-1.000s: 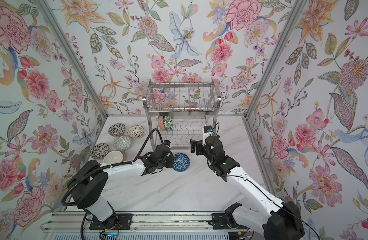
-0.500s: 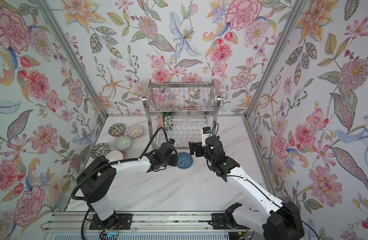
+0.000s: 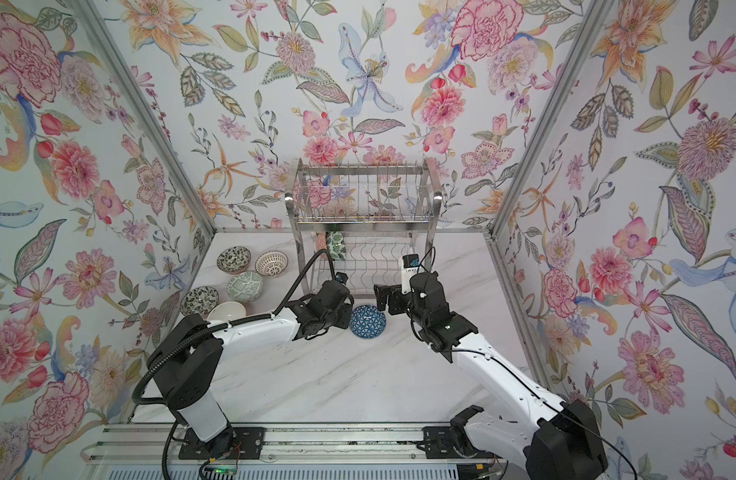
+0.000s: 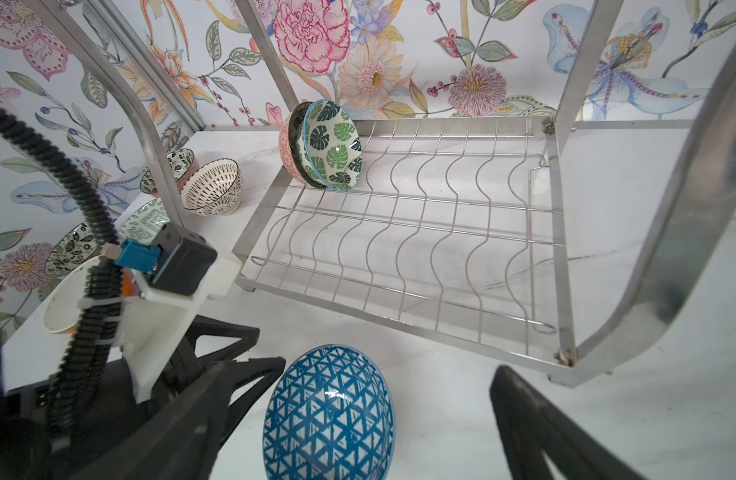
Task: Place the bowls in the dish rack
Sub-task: 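Release the blue bowl with the left gripper while the right gripper lowers to it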
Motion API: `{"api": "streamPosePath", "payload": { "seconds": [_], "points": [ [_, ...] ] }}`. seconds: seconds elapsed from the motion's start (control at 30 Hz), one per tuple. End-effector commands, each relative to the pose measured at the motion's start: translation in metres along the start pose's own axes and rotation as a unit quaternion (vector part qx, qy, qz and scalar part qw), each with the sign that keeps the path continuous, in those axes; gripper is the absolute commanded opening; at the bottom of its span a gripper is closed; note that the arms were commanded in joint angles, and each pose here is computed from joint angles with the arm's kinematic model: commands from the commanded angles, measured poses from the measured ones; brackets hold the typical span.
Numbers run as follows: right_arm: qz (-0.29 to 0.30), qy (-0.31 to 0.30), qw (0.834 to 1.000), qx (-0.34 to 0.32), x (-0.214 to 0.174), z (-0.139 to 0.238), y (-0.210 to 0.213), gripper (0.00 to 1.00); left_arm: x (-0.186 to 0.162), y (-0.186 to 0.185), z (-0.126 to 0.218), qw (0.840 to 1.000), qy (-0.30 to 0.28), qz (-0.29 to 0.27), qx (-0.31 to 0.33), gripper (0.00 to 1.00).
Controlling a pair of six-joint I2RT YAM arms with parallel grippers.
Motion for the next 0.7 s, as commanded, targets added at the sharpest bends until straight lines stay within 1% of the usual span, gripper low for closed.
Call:
{"api": "streamPosePath", "payload": {
  "seconds": [0.0,0.1,0.17,0.23,0.33,0.37,0.4,0.43,0.5,0.67],
  "points": [
    [-0.014,0.016,1.0,0.009,-0.01,-0.006,-0.002,0.99,0.02,0.009,0.02,0.995,-0.008,-0.038,0.089,0.52],
    [-0.021,0.026,0.999,0.016,-0.015,-0.008,0.0,0.99,0.021,0.016,0.021,0.987,0.018,-0.068,0.142,0.55],
    [-0.024,0.036,0.999,0.027,-0.021,-0.01,0.004,0.99,0.019,0.021,0.024,0.984,0.016,-0.072,0.161,0.55],
    [-0.02,0.049,0.998,0.031,-0.028,-0.013,0.008,0.99,0.016,0.025,0.031,0.984,0.004,-0.066,0.166,0.58],
    [-0.011,0.071,0.997,0.031,-0.039,-0.016,0.016,0.99,0.012,0.034,0.047,0.987,-0.025,-0.046,0.153,0.68],
    [-0.01,0.08,0.996,0.031,-0.043,-0.018,0.018,0.99,0.011,0.035,0.053,0.989,-0.034,-0.04,0.14,0.76],
    [-0.01,0.084,0.996,0.027,-0.045,-0.019,0.018,0.99,0.013,0.037,0.062,0.991,-0.05,-0.03,0.123,0.88],
    [-0.001,0.095,0.995,0.038,-0.052,-0.02,0.028,0.99,0.011,0.038,0.068,0.992,-0.06,-0.025,0.104,0.99],
    [0.01,0.11,0.993,0.038,-0.06,-0.024,0.036,0.99,0.01,0.041,0.076,0.994,-0.075,-0.016,0.074,0.99],
    [0.016,0.144,0.989,0.033,-0.079,-0.037,0.051,0.99,0.003,0.059,0.093,0.995,-0.097,0.023,0.031,0.99]
  ]
}}
Point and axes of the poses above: each gripper's point midway between its finger pads, its own z axis back along the fingers, its own y axis along the line the jaws close on, x = y × z, the point moved 9 cm from there along z, back along the fingers, and after that the axes turned 1 degree about -z, right-handed, at the moved point
